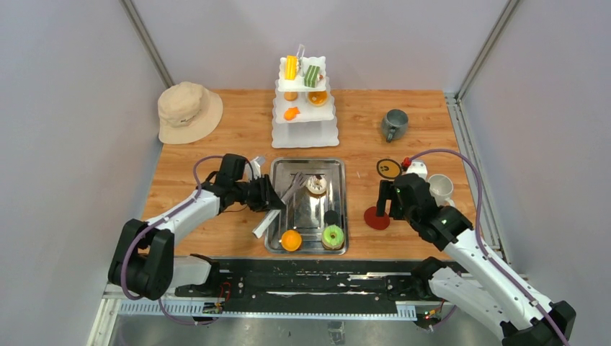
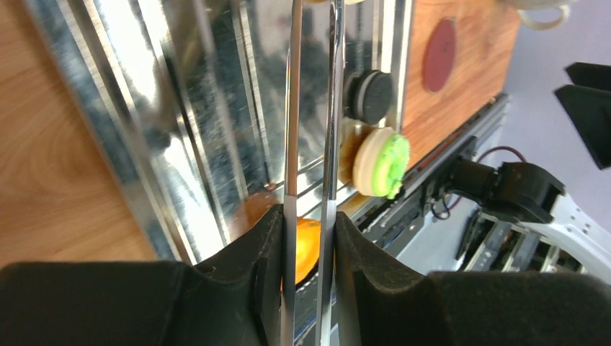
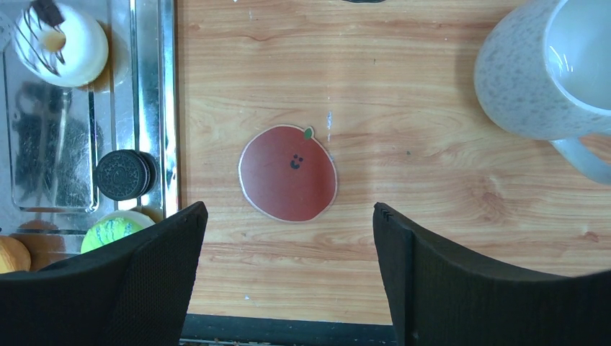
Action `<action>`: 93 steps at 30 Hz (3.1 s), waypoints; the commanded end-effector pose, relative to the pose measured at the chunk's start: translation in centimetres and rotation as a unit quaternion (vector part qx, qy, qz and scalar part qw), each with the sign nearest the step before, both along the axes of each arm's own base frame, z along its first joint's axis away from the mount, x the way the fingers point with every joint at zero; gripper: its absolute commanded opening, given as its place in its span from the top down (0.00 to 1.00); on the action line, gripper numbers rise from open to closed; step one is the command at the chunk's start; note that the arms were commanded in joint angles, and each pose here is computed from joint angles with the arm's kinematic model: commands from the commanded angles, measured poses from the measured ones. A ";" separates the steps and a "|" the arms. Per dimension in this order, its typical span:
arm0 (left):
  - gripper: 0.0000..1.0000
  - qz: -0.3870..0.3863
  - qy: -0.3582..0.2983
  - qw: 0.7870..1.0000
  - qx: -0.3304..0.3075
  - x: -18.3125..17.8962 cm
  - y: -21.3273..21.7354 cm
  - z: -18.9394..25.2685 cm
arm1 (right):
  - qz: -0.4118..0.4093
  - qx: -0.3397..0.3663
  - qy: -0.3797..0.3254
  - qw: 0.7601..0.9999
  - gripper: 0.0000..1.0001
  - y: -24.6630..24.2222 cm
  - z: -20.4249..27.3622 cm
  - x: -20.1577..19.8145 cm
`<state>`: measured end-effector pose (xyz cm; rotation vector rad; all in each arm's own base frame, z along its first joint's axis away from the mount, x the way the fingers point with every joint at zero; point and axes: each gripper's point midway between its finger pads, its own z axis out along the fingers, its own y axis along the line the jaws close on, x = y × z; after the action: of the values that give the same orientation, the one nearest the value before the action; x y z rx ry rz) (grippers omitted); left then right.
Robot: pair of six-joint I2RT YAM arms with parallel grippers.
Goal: Serve the afternoon tea
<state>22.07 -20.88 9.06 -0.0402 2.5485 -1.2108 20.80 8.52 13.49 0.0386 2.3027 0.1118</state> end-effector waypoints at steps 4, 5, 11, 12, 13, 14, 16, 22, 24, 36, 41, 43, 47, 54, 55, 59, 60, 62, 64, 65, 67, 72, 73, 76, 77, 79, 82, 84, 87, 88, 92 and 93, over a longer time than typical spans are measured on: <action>0.78 0.000 -0.018 0.998 0.063 0.2 2.5 0.9 | 0.001 -0.013 -0.002 1.000 0.16 -0.4 -0.4 -0.2; 0.78 0.000 -0.021 0.998 0.067 0.3 2.6 1.2 | 0.002 -0.012 -0.002 1.000 0.16 -0.3 -0.3 -0.1; 0.70 -0.006 -0.050 0.992 0.117 0.6 4.1 2.6 | 0.001 -0.011 -0.002 1.000 0.16 -0.4 -0.4 -0.2; 0.69 -0.008 -0.057 0.990 0.126 0.6 4.4 2.9 | 0.001 -0.011 -0.002 1.000 0.16 -0.4 -0.4 -0.2; 0.68 -0.010 -0.063 0.989 0.134 0.6 4.6 3.3 | 0.001 -0.012 -0.001 1.000 0.16 -0.4 -0.5 -0.2; 0.68 -0.013 -0.071 0.988 0.139 0.6 4.8 3.8 | 0.002 -0.012 -0.001 1.000 0.16 -0.4 -0.5 -0.2; 0.66 -0.014 -0.083 0.986 0.143 0.7 4.9 4.6 | 0.002 -0.012 0.000 1.000 0.16 -0.3 -0.5 -0.2; 0.61 -0.015 -0.092 0.985 0.147 0.7 4.1 5.3 | 0.005 -0.006 0.003 1.000 0.16 0.2 -0.6 0.1; 0.61 -0.016 -0.088 0.985 0.147 0.7 3.6 5.4 | 0.007 -0.005 0.005 1.000 0.16 0.3 -0.6 0.1; 0.58 -0.050 -0.085 0.983 0.155 0.6 0.8 4.5 | 0.009 -0.005 0.011 1.000 0.16 0.4 -0.7 0.0; 0.58 -0.049 -0.098 0.983 0.147 1.5 0.1 4.7 | 0.010 -0.007 0.010 1.000 0.16 0.3 -0.7 -0.1; 0.57 -0.056 -0.096 0.984 0.137 1.5 -0.4 4.8 | 0.008 -0.012 0.011 1.000 0.16 0.1 -0.7 -0.1; 0.56 -0.062 -0.095 0.985 0.129 1.6 -0.8 4.7 | 0.005 -0.013 0.009 1.000 0.16 -0.1 -0.5 -0.2; 0.56 -0.063 -0.091 0.985 0.129 1.9 -1.0 4.4 | 0.005 -0.012 0.010 1.000 0.16 -0.1 -0.5 -0.2; 0.56 -0.061 -0.090 0.985 0.131 2.0 -1.0 4.4 | 0.004 -0.012 0.009 1.000 0.16 -0.1 -0.5 -0.2; 0.55 -0.064 -0.086 0.985 0.135 2.1 -1.0 3.8 | 0.005 -0.011 0.007 1.000 0.16 -0.1 -0.4 -0.2; 0.55 -0.068 -0.084 0.984 0.140 2.0 -0.9 3.6 | 0.005 -0.011 0.007 1.000 0.16 -0.1 -0.4 -0.2; 0.55 -0.077 -0.076 0.983 0.148 1.8 -0.8 3.0 | 0.006 -0.009 0.008 1.000 0.16 0.0 -0.4 -0.2; 0.55 -0.083 -0.070 0.984 0.145 1.6 -0.9 2.7 | 0.008 -0.010 0.009 1.000 0.16 0.0 -0.4 -0.2; 0.55 -0.084 -0.069 0.984 0.144 1.5 -1.1 2.6 | 0.009 -0.010 0.010 1.000 0.16 0.1 -0.4 -0.2; 0.56 -0.086 -0.069 0.984 0.142 1.5 -1.2 2.5 | 0.010 -0.009 0.011 1.000 0.16 0.2 -0.3 -0.2; 0.61 -0.096 -0.065 0.985 0.128 1.5 -2.0 2.6 | 0.016 -0.005 0.011 1.000 0.16 0.6 0.1 0.0; 0.63 -0.097 -0.065 0.985 0.130 1.5 -2.0 2.6 | 0.016 -0.006 0.011 1.000 0.17 0.5 0.1 0.0; 0.71 -0.099 -0.068 0.983 0.139 1.5 -1.7 2.7 | 0.016 -0.007 0.009 1.000 0.16 0.5 0.2 0.1; 0.74 -0.099 -0.070 0.982 0.142 1.6 -1.6 2.8 | 0.015 -0.007 0.009 1.000 0.16 0.4 0.3 0.1; 0.81 -0.096 -0.077 0.982 0.145 1.7 -1.5 3.3 | 0.013 -0.008 0.008 1.000 0.16 0.3 0.3 0.0; 0.99 -0.091 -0.087 0.982 0.143 1.9 -1.4 4.3 | 0.013 -0.009 0.009 1.000 0.16 0.2 0.1 -0.1; 1.00 -0.085 -0.098 0.982 0.140 2.1 -1.4 5.2 | 0.011 -0.010 0.009 1.000 0.16 0.1 0.0 -0.2; 1.00 -0.076 -0.113 0.980 0.144 2.3 -1.1 6.2 | 0.010 -0.009 0.007 1.000 0.16 0.0 0.0 -0.3; 1.00 -0.073 -0.116 0.980 0.146 2.3 -1.0 6.4 | 0.009 -0.009 0.006 1.000 0.17 -0.1 0.0 -0.4; 1.00 -0.063 -0.127 0.979 0.146 2.6 -0.8 7.3 | 0.008 -0.009 0.005 1.000 0.17 -0.2 0.1 -0.4; 1.00 -0.058 -0.132 0.979 0.145 2.7 -0.8 7.8 | 0.008 -0.009 0.005 1.000 0.17 -0.2 0.1 -0.4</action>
<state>23.95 -21.36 13.89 0.3103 2.5825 -0.8027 20.64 8.77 13.22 0.0210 2.3184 0.1218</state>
